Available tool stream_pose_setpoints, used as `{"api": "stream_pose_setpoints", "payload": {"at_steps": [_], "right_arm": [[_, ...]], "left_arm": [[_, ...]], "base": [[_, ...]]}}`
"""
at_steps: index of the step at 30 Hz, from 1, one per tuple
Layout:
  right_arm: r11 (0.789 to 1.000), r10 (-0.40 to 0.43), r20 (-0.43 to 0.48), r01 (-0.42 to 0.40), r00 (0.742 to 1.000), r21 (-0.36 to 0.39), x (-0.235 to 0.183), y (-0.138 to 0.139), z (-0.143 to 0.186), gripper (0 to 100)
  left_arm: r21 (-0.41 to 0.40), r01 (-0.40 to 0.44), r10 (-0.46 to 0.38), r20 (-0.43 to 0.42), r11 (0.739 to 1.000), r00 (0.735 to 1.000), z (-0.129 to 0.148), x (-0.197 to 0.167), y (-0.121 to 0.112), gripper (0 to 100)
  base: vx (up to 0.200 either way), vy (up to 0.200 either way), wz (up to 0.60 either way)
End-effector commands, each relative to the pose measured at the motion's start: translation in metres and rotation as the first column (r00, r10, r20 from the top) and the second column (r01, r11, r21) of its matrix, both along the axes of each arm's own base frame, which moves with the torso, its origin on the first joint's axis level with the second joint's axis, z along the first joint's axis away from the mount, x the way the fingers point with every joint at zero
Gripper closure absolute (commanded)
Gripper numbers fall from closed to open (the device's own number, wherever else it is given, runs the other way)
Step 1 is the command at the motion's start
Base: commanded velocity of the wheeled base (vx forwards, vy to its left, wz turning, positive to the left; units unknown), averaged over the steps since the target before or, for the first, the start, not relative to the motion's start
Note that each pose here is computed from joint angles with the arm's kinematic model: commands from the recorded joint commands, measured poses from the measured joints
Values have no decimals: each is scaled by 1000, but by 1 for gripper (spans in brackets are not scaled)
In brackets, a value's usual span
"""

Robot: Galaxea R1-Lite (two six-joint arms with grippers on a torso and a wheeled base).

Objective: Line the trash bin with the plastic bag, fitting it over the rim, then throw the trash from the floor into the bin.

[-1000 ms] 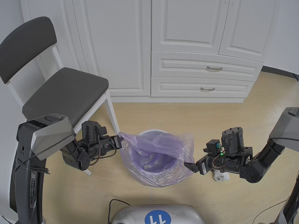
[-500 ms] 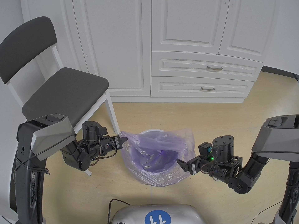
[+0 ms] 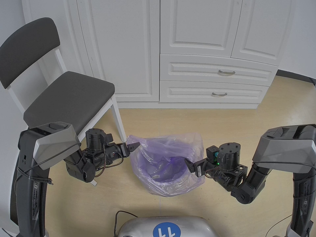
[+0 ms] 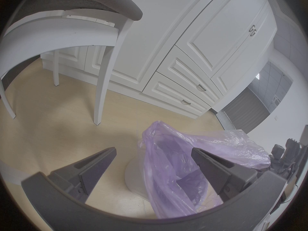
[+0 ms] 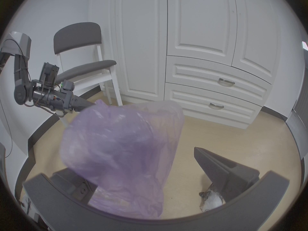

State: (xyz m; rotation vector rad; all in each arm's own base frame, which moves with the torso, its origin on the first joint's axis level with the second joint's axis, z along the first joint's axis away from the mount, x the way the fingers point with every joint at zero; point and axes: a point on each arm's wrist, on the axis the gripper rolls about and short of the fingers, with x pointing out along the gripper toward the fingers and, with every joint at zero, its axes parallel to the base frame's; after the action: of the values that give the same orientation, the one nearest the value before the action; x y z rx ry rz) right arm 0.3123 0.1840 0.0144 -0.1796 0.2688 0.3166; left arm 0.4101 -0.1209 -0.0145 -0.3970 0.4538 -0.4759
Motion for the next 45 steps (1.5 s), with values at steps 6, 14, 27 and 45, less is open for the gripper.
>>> {"api": "stream_pose_setpoints", "payload": {"at_steps": [6, 14, 27, 45], "right_arm": [[1000, -18, 11, 18, 1000, 24, 15, 2, -9, 100], [991, -12, -46, 18, 999, 129, 23, 16, -24, 100], [888, 146, -308, 13, 940, 459, 17, 57, -32, 100], [789, 92, -556, 280, 826, 547, 74, 48, -18, 100]], "left_arm": [[0, 0, 0, -3, 1000, 1000, -1, 0, 0, 0], [3, 1, -1, -3, 1000, 1000, -2, 0, 0, 0], [9, -15, 15, -9, 1000, 1000, 10, -6, 28, 0], [39, 21, -20, -10, 999, 1000, 4, -9, 24, 0]], "base": [[0, 0, 0], [0, 0, 0], [0, 0, 0], [0, 0, 0]]}}
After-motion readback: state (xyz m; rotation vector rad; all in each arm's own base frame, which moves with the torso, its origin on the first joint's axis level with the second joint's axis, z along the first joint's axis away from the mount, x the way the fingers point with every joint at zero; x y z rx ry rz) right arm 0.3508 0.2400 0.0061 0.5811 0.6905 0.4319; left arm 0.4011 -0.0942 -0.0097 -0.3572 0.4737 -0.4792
